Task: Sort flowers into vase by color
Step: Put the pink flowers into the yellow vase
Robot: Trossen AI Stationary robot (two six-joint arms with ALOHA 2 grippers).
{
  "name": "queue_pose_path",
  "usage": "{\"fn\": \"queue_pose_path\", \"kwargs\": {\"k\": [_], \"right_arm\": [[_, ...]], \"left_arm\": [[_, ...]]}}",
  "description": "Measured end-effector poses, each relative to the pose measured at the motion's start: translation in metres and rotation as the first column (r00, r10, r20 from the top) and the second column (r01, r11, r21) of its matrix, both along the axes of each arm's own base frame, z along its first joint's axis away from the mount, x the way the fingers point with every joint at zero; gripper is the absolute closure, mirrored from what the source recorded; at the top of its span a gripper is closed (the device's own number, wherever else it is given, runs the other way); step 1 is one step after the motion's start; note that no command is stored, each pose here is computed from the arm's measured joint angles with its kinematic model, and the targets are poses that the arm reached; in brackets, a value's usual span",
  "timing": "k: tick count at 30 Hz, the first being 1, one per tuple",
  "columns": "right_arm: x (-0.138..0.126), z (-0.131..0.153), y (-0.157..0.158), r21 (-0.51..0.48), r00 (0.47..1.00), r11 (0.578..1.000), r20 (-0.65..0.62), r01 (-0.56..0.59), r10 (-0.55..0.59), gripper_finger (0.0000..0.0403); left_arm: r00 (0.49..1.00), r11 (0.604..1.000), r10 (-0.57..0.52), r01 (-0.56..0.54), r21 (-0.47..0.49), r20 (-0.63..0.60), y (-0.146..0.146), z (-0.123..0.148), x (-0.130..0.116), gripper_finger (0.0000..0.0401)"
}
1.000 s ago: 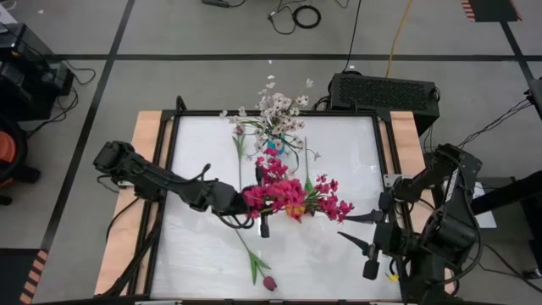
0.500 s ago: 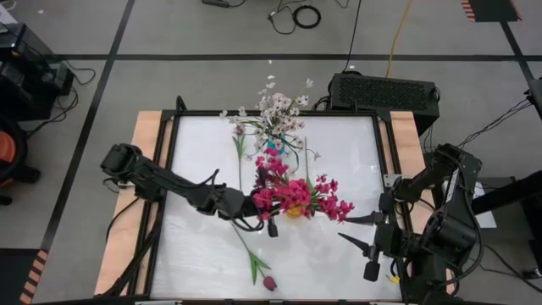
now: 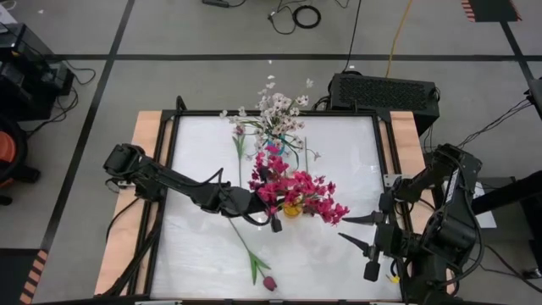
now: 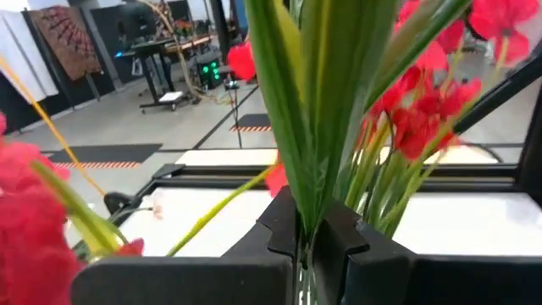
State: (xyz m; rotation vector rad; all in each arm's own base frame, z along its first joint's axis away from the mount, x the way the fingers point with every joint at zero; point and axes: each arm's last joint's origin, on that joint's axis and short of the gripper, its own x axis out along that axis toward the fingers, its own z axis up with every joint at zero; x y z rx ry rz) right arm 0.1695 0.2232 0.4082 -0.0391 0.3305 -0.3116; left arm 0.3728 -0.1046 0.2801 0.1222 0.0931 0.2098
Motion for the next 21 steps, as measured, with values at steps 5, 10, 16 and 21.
{"fn": "queue_pose_path", "kwargs": {"k": [5, 10, 16, 21], "right_arm": [[0.0, 0.0, 0.0, 0.0, 1.0, 1.0, 0.0, 0.0, 0.0, 0.0252], [0.0, 0.0, 0.0, 0.001, 1.0, 1.0, 0.0, 0.0, 0.0, 0.0252], [0.0, 0.0, 0.0, 0.002, 1.0, 1.0, 0.001, 0.0, 0.0, 0.0252], [0.0, 0.0, 0.0, 0.002, 1.0, 1.0, 0.0, -0.001, 0.001, 0.0252]], "left_arm": [[1.0, 1.0, -0.019, 0.019, 0.008, -0.005, -0.001, -0.002, 0.001, 0.038], [1.0, 1.0, -0.015, 0.015, 0.008, -0.017, -0.002, -0.008, 0.004, 0.0339], [1.0, 1.0, 0.0, 0.0, 0.013, -0.021, -0.002, -0.009, 0.005, 0.027], [0.999, 0.998, -0.022, 0.024, 0.058, -0.033, -0.011, -0.01, 0.002, 0.0222]]}}
